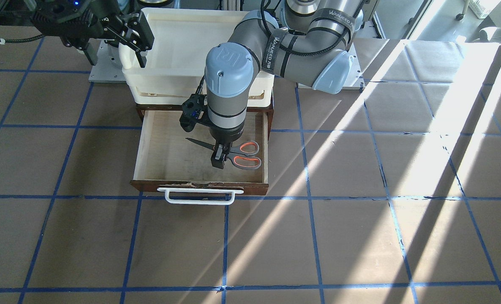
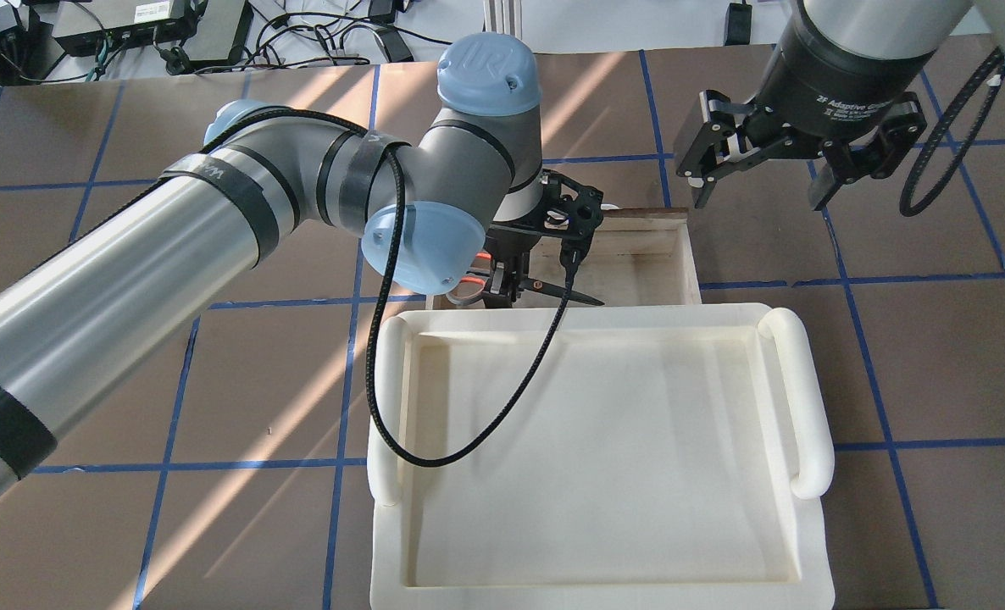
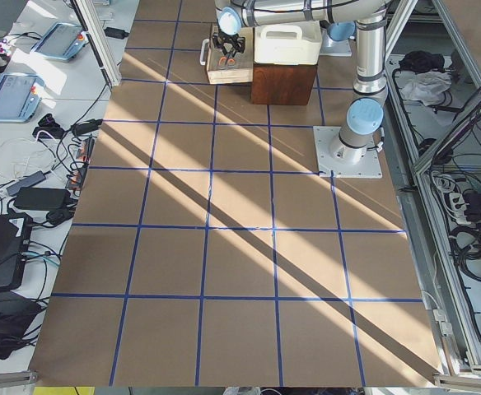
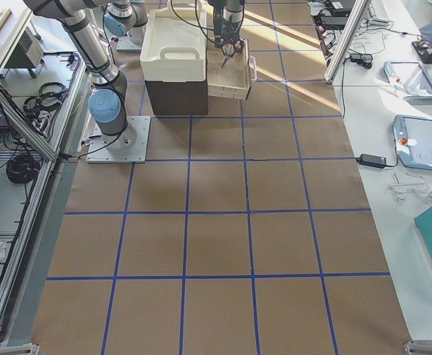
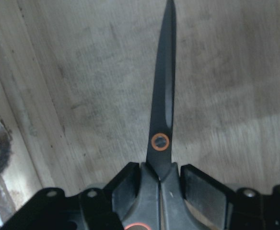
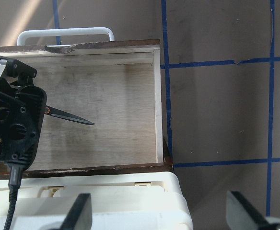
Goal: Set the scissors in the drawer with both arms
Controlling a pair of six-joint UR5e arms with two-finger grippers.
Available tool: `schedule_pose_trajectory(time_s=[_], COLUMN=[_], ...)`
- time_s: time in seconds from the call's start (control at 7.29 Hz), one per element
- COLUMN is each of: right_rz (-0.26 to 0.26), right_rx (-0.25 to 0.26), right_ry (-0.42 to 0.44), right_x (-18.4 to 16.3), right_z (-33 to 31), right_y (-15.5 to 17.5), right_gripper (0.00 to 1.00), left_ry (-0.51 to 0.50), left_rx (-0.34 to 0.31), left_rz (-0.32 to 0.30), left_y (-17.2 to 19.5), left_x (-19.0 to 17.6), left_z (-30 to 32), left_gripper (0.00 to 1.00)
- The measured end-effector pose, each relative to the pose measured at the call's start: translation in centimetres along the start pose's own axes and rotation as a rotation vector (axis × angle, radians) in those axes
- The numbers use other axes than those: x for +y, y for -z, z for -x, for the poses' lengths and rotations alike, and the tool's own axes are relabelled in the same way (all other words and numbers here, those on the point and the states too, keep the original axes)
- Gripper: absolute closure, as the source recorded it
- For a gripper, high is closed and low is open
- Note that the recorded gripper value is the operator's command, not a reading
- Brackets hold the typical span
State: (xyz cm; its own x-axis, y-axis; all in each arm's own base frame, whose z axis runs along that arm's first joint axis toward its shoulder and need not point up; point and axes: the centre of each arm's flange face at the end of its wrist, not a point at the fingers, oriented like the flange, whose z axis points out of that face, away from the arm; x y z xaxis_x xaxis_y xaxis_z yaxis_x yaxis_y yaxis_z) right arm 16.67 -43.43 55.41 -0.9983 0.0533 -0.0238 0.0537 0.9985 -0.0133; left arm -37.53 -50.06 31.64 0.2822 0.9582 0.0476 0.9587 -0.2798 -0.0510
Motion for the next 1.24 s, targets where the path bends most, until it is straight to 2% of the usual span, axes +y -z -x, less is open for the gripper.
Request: schedule_pose_trajectory(time_s=[0.14, 0.27, 0.69, 0.82, 0.96, 1.1, 1.24], right_rz=[0.001, 0.003, 0.004, 0.005, 0.006, 0.006, 0.007], right_rx=[0.0, 0.001, 0.002, 0.001, 0.001, 0.0, 0.0], right_ry=[-0.002, -0.004, -0.004, -0.003, -0.003, -0.001, 0.002], right_x=[0.0, 0.0, 0.0, 0.0, 0.0, 0.0, 0.0], right_z=[0.0, 0.0, 0.0, 0.0, 0.0, 0.0, 0.0], right_y=[-0.1, -0.1, -0.2, -0.2, -0.3, -0.3, -0.3], right_gripper=[0.0, 0.0, 0.0, 0.0, 0.0, 0.0, 0.0], left_ry=[0.003, 0.01, 0.108, 0.185, 0.326, 0.532, 0.749], left_rx=[-0.002, -0.006, -0.053, -0.083, -0.122, -0.172, -0.215], left_rz=[0.0, 0.003, -0.001, -0.011, -0.029, -0.058, -0.093], left_y=[0.0, 0.2, 2.8, 4.7, 7.1, 10.2, 13.0], left_x=[0.0, -0.1, -0.8, -0.7, -0.5, 0.2, 1.7], left_z=[0.0, 0.0, -0.6, -0.9, -1.4, -1.9, -2.2], left_gripper=[0.38, 0.13, 0.14, 0.14, 0.13, 0.11, 0.0])
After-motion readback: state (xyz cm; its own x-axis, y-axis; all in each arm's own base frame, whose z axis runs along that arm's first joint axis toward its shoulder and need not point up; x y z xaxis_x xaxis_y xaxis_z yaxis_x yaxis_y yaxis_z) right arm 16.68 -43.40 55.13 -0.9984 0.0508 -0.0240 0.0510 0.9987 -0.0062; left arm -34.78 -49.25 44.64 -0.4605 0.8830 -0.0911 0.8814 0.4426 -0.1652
